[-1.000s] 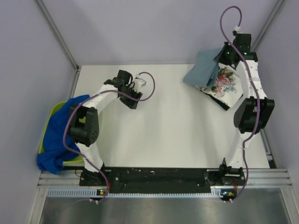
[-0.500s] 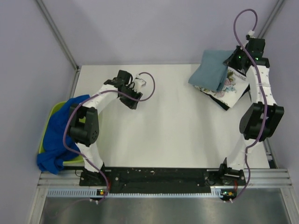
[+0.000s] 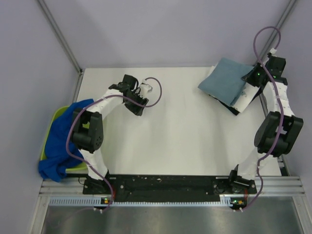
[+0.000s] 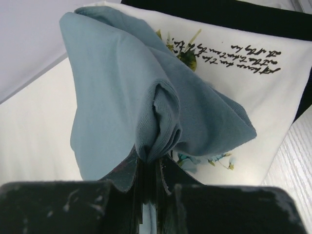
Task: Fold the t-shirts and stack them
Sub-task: Put the neatly folded tshirt into the corner of the board with the right arm
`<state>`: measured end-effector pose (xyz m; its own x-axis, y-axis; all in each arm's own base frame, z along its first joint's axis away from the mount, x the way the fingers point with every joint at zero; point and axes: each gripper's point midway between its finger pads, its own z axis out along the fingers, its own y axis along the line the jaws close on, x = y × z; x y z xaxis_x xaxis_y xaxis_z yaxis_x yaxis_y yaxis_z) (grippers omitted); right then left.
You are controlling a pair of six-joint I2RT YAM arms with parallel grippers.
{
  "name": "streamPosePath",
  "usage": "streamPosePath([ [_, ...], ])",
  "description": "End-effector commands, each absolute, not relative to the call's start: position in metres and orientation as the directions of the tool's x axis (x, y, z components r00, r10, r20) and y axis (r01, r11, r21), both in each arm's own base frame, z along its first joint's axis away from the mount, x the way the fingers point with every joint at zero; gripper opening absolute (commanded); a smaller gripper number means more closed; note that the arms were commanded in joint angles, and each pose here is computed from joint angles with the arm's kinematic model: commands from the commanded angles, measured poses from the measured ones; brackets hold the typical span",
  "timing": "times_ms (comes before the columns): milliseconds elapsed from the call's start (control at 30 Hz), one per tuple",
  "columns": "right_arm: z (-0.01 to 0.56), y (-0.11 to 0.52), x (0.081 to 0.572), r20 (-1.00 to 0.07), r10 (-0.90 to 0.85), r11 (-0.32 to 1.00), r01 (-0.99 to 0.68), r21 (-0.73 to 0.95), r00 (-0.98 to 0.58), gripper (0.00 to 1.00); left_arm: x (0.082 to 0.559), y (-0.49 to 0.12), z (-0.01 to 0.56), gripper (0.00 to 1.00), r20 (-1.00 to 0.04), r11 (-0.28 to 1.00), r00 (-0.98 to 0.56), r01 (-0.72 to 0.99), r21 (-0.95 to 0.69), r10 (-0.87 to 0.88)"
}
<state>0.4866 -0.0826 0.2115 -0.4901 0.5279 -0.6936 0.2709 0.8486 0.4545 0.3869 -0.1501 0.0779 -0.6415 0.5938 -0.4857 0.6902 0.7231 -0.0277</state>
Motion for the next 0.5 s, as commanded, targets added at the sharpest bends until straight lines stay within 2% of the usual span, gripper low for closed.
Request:
streamPosePath([
  [0, 0.222, -0.108, 0.492, -0.749, 0.526, 0.850, 0.276, 0.449, -0.402, 0.00, 0.394, -0.149, 0.088, 0.58, -0.521, 0.723, -0.618, 0.691, -0.004, 0.588],
  [300, 0.183, -0.144, 0.485, -0.768, 0.461, 0.878, 0.355, 0.322, -0.445, 0.01, 0.393, -0.149, 0.089, 0.58, -0.518, 0.718, -0.614, 0.696, 0.000, 0.596],
  [400, 0.175, -0.153, 0.482, -0.762, 0.470, 0.869, 0.385, 0.312, -0.444, 0.10, 0.392, -0.148, 0.089, 0.57, -0.514, 0.718, -0.615, 0.696, 0.002, 0.598],
  [467, 0.170, -0.157, 0.480, -0.753, 0.481, 0.862, 0.400, 0.313, -0.449, 0.26, 0.393, -0.148, 0.088, 0.57, -0.514, 0.717, -0.613, 0.697, 0.005, 0.600],
])
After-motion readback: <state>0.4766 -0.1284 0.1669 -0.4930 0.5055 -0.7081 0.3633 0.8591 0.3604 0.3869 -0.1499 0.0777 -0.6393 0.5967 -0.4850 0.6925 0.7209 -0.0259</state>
